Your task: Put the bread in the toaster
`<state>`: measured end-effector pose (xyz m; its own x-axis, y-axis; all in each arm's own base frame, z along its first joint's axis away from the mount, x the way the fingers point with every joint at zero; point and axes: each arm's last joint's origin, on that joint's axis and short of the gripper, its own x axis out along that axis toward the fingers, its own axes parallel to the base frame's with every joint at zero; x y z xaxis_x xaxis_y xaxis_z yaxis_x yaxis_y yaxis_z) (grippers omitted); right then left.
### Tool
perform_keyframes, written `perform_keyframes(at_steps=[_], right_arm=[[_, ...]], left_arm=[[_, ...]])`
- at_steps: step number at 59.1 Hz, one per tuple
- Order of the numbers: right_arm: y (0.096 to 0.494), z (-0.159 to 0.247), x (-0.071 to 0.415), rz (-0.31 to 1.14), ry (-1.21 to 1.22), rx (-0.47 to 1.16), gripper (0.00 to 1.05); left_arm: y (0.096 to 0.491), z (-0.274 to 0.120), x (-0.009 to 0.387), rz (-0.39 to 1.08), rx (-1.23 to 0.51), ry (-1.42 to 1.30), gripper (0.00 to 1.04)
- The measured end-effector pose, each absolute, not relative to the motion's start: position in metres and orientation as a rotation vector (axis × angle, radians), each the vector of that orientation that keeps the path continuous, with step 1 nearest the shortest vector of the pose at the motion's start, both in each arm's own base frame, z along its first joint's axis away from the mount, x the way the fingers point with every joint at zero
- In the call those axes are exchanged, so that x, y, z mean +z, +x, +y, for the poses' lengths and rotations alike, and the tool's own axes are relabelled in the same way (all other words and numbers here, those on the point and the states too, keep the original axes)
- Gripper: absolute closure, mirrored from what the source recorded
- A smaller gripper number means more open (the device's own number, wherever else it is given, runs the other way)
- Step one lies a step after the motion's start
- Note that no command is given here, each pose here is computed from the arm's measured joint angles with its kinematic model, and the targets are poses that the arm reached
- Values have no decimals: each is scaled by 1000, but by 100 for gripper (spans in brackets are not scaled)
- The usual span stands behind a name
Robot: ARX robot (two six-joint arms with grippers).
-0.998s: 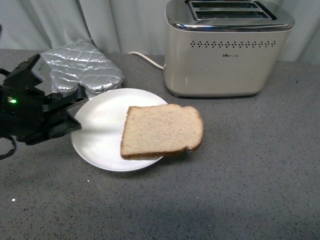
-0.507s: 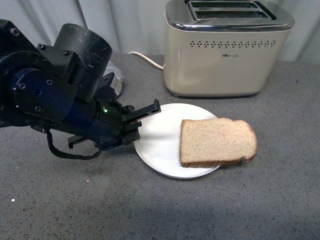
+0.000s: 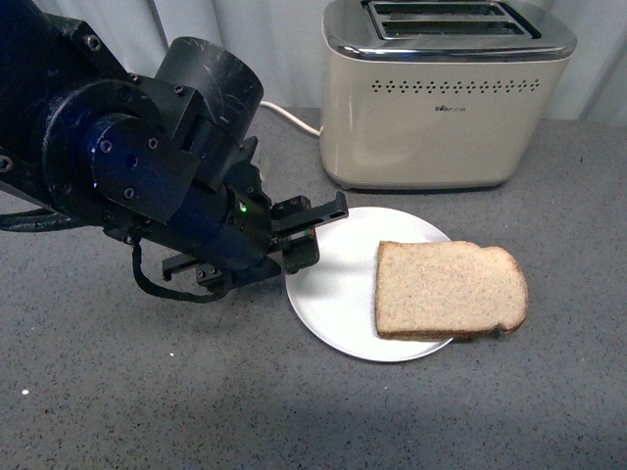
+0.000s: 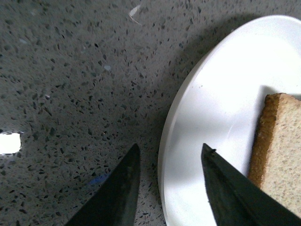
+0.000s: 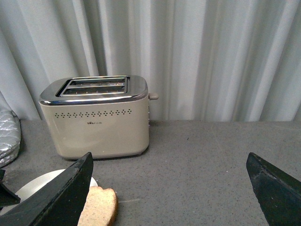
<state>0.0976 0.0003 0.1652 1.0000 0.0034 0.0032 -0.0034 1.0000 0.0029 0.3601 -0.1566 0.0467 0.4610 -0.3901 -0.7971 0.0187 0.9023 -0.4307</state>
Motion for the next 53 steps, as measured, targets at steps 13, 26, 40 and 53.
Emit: perform_keyframes(at_steps=[13,26,40,53], right_arm=[[98,0,165,-3,3,3,10],[98,0,165,-3,3,3,10],[98,0,165,-3,3,3,10],[98,0,165,-3,3,3,10]], left_arm=[[356,-137,82,909,-262,-432,27],[327,-98,108,661,-145,-341,7],[262,-52,139,430,-24,-223,7],[211,-28,154,275,105,-186,7]])
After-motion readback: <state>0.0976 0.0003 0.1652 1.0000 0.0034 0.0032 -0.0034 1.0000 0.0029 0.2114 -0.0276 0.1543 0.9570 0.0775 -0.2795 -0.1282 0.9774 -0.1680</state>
